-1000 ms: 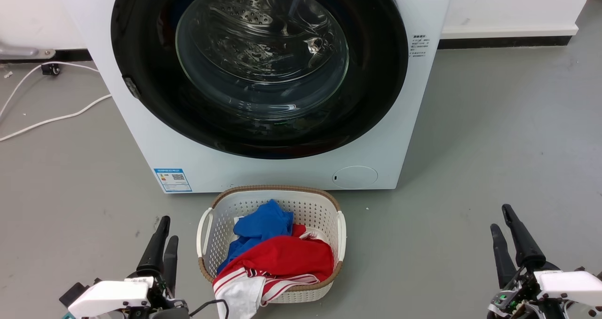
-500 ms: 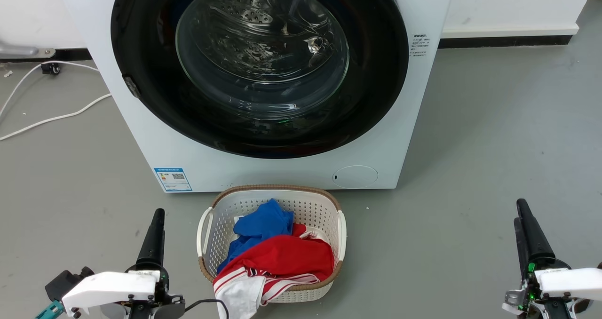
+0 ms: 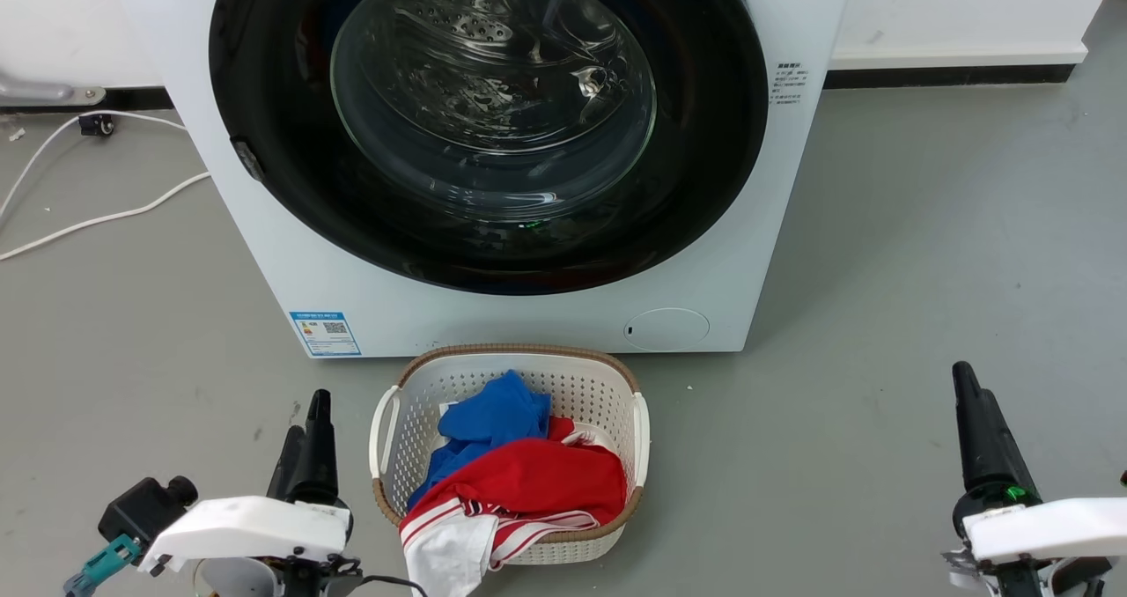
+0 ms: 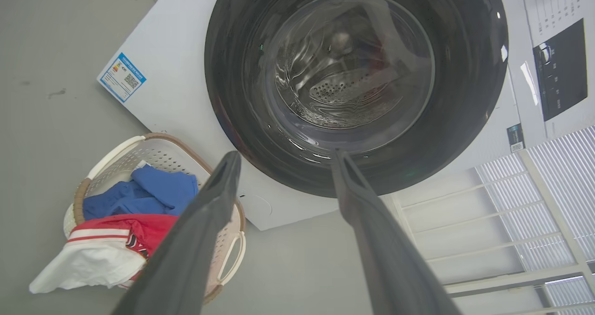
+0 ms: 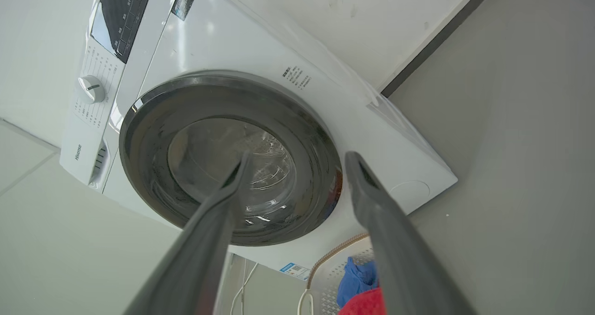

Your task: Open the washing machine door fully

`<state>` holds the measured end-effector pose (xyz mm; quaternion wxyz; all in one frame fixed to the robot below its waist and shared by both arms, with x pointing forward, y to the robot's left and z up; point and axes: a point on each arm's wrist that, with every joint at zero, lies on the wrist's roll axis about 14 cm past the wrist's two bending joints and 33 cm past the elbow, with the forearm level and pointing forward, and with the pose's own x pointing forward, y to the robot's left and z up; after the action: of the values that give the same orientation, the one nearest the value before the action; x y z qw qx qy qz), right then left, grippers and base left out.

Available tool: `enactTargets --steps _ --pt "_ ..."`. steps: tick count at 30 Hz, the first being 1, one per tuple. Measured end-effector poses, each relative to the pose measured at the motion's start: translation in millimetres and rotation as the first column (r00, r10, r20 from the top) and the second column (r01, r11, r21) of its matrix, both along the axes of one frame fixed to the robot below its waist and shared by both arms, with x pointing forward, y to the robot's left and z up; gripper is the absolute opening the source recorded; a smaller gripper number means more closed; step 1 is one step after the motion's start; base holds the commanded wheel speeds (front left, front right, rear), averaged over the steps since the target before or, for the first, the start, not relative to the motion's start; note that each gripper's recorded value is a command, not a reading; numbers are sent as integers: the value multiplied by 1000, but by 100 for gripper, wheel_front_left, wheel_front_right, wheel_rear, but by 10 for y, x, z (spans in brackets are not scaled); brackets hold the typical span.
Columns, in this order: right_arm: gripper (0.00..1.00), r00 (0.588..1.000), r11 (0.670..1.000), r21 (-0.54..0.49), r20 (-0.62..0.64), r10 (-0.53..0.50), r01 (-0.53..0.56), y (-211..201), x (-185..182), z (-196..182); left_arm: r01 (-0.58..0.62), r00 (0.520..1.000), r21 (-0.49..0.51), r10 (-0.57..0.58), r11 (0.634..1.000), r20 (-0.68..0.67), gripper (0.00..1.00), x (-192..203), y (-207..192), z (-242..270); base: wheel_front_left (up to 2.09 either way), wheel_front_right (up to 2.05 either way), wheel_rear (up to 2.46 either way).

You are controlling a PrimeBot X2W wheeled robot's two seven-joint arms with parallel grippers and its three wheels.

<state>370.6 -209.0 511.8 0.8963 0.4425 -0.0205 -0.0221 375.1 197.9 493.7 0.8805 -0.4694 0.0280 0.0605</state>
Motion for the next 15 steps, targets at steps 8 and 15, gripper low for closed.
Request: enactTargets --steps 8,15 --pt "100 1000 977 -212 -3 20 -20 77 -38 4 -1 1000 185 5 983 -25 100 -20 -17 -12 0 0 0" --pt "100 1000 934 -358 1 23 -21 95 -69 17 8 1000 311 -9 950 2 100 -22 -54 72 0 0 0"
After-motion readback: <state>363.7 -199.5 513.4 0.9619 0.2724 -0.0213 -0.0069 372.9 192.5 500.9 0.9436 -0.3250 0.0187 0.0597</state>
